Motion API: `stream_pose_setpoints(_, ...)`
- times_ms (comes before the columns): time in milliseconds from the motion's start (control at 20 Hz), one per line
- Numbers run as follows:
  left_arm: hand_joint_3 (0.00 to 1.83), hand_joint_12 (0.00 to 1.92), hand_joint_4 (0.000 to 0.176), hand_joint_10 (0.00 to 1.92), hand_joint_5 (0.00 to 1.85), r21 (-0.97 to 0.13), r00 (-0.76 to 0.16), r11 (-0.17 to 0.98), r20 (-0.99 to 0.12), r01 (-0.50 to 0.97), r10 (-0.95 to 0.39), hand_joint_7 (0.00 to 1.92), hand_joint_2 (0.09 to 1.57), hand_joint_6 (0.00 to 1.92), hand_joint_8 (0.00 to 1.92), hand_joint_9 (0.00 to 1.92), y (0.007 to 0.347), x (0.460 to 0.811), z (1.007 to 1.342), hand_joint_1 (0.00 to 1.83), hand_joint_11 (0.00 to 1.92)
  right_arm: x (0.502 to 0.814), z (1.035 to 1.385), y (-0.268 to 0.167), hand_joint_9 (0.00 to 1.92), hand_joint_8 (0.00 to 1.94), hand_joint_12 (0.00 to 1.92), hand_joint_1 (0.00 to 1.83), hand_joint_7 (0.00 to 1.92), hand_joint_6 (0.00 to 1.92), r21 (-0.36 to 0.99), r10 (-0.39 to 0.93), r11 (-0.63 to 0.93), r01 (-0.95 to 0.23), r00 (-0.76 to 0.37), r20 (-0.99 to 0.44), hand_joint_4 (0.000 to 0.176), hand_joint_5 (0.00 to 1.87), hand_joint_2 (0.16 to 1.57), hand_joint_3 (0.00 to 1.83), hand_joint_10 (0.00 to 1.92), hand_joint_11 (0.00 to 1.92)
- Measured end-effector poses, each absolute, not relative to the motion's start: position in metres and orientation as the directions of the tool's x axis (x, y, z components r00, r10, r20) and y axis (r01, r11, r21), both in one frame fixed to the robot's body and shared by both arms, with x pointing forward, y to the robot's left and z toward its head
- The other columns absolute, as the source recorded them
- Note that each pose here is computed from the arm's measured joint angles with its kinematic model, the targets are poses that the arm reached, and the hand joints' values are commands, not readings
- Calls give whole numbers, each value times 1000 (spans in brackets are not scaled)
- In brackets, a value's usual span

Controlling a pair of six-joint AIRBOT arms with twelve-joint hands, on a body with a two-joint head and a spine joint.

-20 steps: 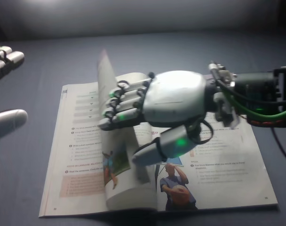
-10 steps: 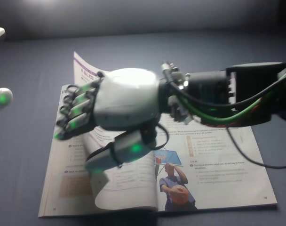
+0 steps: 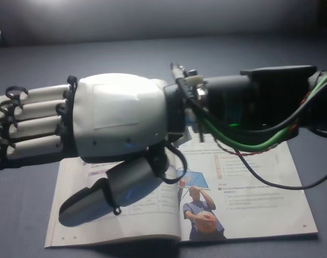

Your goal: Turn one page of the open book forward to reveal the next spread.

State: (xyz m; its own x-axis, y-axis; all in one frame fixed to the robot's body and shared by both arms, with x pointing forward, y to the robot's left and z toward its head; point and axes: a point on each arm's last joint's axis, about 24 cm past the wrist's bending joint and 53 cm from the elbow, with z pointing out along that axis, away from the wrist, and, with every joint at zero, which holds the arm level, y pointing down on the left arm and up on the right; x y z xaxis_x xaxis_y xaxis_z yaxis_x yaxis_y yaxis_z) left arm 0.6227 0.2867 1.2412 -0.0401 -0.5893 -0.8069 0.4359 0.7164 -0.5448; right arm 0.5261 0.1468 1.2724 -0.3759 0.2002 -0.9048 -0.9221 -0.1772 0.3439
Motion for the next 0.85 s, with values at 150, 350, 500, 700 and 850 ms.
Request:
stream_pose_setpoints(150, 2, 36, 0, 12, 123, -557, -61, 711, -804, 429, -592, 96, 1294, 12, 11, 81, 283, 624, 1234, 0, 73, 535, 1286, 115, 46, 5, 0, 145, 101, 7, 345, 243, -166, -924, -377, -894, 0, 156, 1215, 0, 5, 0)
stream_pose_setpoints(350, 4, 15, 0, 1, 102, -565, -78, 705, -800, 428, -594, 79, 1302, 0, 1, 62, 279, 621, 1229, 0, 25, 564, 1278, 65, 126, 11, 48, 85, 208, 9, 426, 311, -74, -902, -427, -849, 0, 225, 1303, 12, 9, 87)
stream_pose_setpoints(500, 18, 22, 0, 5, 101, -581, -105, 699, -795, 418, -597, 59, 1344, 6, 4, 47, 276, 615, 1221, 0, 40, 567, 1256, 39, 163, 0, 58, 41, 271, 0, 467, 296, -21, -884, -452, -842, 0, 309, 1346, 0, 0, 27)
stream_pose_setpoints(700, 6, 35, 0, 12, 144, -591, -88, 689, -782, 420, -617, 112, 1328, 16, 18, 77, 277, 613, 1225, 0, 64, 597, 1263, -10, 34, 0, 0, 0, 149, 0, 530, 386, 79, -844, -465, -797, 0, 211, 1323, 0, 3, 0)
stream_pose_setpoints(850, 0, 17, 0, 6, 127, -601, -74, 662, -763, 448, -642, 107, 1313, 5, 10, 74, 272, 609, 1229, 0, 18, 617, 1254, -60, 0, 0, 0, 35, 31, 1, 573, 440, 194, -796, -452, -776, 0, 99, 1326, 0, 0, 0)
